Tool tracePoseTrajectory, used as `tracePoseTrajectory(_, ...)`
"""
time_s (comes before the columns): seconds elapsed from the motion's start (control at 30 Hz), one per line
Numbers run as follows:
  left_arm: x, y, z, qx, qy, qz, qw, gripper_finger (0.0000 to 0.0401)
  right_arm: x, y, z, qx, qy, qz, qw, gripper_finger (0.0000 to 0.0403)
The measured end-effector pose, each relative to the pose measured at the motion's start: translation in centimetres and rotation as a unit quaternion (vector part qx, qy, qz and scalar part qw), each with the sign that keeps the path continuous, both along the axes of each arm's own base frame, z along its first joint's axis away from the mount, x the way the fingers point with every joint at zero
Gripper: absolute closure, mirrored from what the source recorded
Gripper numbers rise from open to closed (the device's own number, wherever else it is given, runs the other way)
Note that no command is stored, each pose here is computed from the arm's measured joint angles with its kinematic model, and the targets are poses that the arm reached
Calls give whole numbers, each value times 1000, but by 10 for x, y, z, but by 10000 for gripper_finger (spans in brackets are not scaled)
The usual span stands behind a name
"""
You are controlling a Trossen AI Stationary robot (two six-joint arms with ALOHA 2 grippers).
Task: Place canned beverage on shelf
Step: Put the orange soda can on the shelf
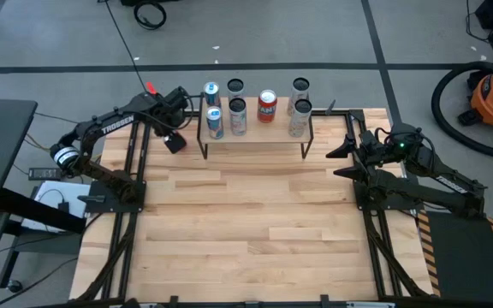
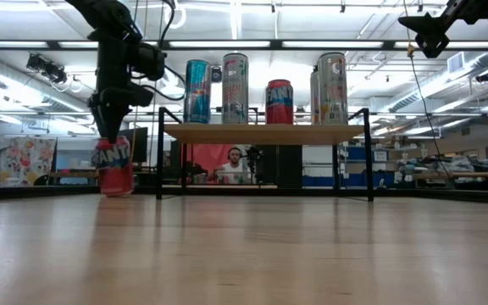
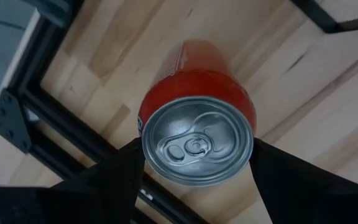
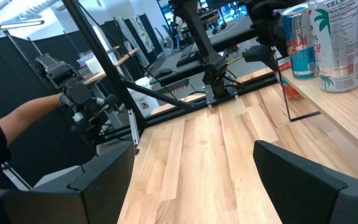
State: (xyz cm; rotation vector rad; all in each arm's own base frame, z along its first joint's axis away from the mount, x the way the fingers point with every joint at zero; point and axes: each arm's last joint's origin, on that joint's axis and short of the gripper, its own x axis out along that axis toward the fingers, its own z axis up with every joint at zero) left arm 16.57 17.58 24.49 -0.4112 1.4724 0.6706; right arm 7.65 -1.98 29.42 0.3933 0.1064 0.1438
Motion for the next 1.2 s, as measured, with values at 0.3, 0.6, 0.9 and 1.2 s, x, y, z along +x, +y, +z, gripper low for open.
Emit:
tracePoseTrajectory(0.3, 3, 2, 3, 30, -8, -23, 999, 126, 0, 0, 0, 0, 0, 0, 1000, 63)
tracePoseTrajectory(0.6, 5, 5, 25, 64, -28, -26, 997, 157, 0, 0, 0, -2, 0, 0, 1000, 63)
tracePoseTrajectory(0.9, 3, 3, 25, 54, -18, -28, 998, 160, 0, 0, 0, 0, 0, 0, 1000, 63)
tracePoseTrajectory(1.2, 3, 0, 25, 46, -15, -33, 998, 161, 0, 0, 0, 0, 0, 0, 1000, 63)
